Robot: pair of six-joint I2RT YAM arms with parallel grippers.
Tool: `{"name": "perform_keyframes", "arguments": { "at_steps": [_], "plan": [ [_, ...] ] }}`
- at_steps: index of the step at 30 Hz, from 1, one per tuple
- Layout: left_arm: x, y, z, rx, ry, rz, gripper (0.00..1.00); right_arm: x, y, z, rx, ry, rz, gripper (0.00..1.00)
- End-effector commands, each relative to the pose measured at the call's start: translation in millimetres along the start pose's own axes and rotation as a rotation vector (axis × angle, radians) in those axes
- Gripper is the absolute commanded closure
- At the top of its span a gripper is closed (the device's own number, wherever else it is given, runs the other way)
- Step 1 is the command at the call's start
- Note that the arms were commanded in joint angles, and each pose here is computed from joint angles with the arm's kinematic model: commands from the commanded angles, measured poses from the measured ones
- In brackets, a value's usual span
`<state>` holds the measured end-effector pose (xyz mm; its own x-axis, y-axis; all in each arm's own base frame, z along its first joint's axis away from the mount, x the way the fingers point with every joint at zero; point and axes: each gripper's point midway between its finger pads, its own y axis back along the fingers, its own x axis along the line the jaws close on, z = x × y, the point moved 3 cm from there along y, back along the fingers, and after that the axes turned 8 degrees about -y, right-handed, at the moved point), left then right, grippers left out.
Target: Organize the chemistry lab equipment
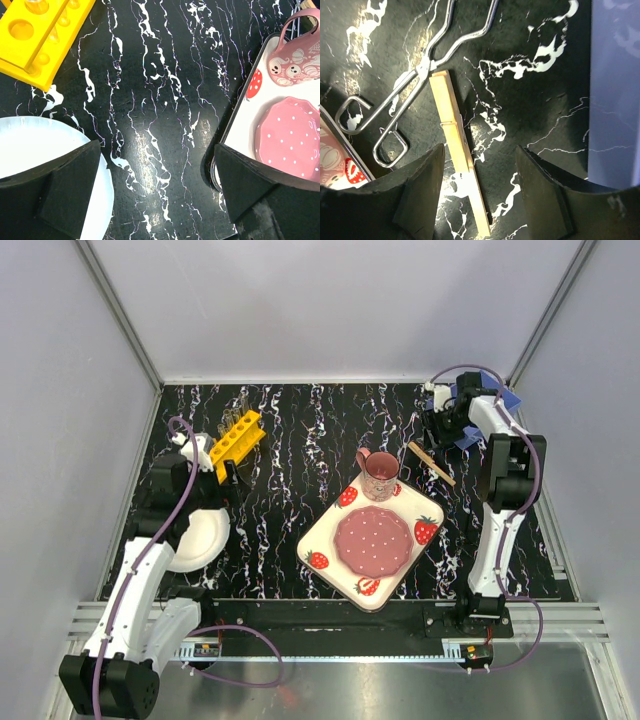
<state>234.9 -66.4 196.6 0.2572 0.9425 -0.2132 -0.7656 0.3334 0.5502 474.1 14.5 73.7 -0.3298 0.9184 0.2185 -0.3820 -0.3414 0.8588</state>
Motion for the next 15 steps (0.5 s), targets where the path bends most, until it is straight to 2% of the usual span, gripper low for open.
{"name": "perform_keyframes", "arguments": {
  "at_steps": [1, 10, 15],
  "plan": [
    [-4.1, 3.5, 11.9, -0.064, -0.029, -0.026, 0.01, 2.6, 1.5, 6.5, 0.026, 0.052, -0.031, 0.36],
    [-5.6, 5.3, 13.6, -0.075, -0.032, -0.032, 0.01, 4.0, -14.3, -4.8, 0.085, 0.046, -0.041, 0.38],
    [-5.7, 5.6, 14.1, -0.078, -0.033, -0.032, 0.01, 14.2, -23.4, -9.1, 0.114, 0.072, -0.041, 0.47]
  ]
}}
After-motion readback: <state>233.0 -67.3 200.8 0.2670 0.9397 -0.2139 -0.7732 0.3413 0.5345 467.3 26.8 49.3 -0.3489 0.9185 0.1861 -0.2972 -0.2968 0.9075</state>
